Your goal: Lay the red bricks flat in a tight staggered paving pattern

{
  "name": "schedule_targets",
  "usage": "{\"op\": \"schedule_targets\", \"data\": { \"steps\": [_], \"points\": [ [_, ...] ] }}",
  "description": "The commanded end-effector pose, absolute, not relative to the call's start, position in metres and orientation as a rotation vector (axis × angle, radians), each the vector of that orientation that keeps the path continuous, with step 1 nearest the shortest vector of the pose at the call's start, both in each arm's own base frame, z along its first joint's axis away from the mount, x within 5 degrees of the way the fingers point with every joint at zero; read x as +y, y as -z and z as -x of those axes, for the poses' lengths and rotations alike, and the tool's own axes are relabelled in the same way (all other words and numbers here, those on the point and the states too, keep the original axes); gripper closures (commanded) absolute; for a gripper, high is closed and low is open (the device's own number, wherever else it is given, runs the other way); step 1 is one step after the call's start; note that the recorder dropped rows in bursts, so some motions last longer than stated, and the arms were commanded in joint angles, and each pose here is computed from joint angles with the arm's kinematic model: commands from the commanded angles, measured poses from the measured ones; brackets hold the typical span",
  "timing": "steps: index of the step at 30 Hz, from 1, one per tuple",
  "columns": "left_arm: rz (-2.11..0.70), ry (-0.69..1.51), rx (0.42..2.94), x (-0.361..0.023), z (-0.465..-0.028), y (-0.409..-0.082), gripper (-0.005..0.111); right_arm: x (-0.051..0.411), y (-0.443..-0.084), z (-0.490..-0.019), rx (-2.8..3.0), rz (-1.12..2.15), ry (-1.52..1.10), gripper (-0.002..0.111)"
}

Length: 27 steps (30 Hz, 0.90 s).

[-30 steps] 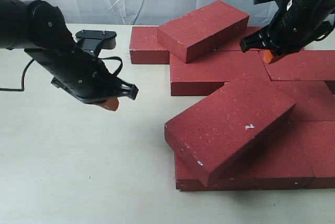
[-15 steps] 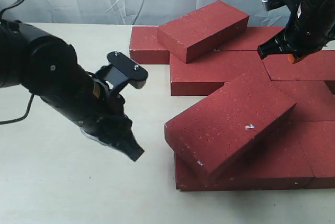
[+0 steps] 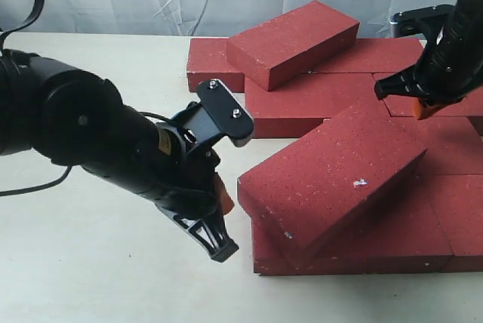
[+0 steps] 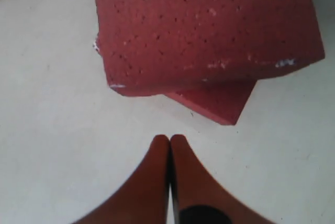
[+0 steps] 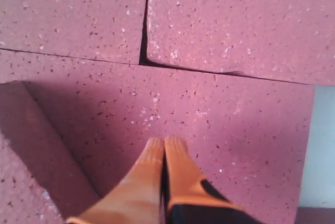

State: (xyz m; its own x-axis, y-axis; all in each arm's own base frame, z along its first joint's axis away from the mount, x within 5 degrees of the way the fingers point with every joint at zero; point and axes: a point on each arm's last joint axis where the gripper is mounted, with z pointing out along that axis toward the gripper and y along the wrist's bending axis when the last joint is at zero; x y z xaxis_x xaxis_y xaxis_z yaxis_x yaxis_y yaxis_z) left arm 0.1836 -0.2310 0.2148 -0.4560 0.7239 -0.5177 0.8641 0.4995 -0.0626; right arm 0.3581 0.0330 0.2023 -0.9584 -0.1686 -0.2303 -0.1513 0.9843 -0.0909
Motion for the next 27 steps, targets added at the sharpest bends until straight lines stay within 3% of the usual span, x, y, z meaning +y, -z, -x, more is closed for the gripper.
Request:
{"op": "schedule_targets", "data": {
  "steps": [1,8,27],
  "points": [
    [-1.281,0.483,2.281,-0.234,-0.183,-0.219,0.107,0.027,-0.200,-0.356,2.919,0.231,-0.034,0.109],
    [-1.438,0.563,2.281,-0.243,-0.179,-0.200,0.107,0.027,-0.196,-0.355,2.948,0.248,-0.034,0.109],
    [-1.358,0.524,2.251,-0.253,-0.193,-0.184,0.107,0.044,-0.191,-0.347,2.963,0.369,-0.313,0.109]
  ]
}}
